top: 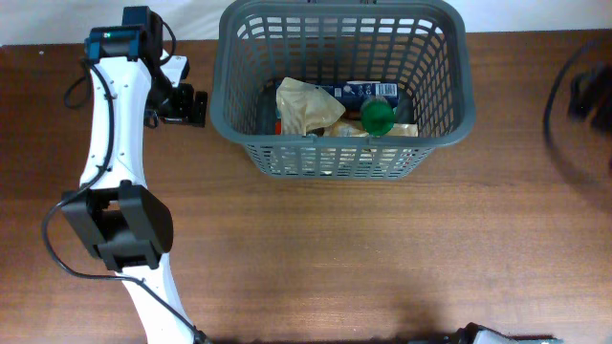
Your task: Pack container
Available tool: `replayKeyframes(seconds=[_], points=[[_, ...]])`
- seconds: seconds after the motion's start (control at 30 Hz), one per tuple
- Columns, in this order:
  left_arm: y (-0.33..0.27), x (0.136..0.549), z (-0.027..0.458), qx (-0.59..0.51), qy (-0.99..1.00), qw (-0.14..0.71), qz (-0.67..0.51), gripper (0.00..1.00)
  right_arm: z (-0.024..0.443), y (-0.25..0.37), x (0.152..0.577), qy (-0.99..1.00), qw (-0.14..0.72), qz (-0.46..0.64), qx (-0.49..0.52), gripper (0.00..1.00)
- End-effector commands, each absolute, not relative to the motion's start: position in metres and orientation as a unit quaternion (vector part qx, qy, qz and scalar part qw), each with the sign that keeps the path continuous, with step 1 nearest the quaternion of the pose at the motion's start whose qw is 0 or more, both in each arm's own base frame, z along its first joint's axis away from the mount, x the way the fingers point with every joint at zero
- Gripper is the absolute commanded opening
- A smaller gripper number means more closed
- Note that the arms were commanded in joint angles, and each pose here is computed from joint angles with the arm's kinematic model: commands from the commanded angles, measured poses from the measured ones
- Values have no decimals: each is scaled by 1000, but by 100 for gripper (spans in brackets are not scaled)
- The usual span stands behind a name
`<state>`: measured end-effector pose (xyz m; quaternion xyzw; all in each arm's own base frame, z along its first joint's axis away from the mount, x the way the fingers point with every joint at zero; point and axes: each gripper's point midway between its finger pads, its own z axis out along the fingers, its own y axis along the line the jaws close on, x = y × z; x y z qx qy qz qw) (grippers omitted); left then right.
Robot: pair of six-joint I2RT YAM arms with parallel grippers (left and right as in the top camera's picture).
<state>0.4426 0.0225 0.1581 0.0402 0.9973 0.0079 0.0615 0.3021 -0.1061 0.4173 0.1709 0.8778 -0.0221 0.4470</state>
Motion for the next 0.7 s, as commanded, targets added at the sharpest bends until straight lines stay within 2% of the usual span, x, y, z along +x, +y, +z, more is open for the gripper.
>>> replayKeyframes(seconds=[0.0,0.1,0.2,0.23,0.27,0.4,0.67], points=[[26,442,158,34,997,62,10,99,408,-71,257,878,455,-8,147,99],[26,442,158,34,997,63,10,99,361,-52,208,886,444,-21,131,99],[26,442,158,34,997,62,10,99,331,-53,193,858,496,-52,125,99],[26,442,158,34,997,62,10,99,323,-51,193,846,516,-53,118,99],[26,442,158,34,997,62,10,99,281,-44,196,826,553,-49,99,99],[26,442,158,34,997,62,10,99,218,-29,200,821,566,-22,77,99],[26,442,158,34,997,62,10,99,151,-10,204,827,561,3,36,99]])
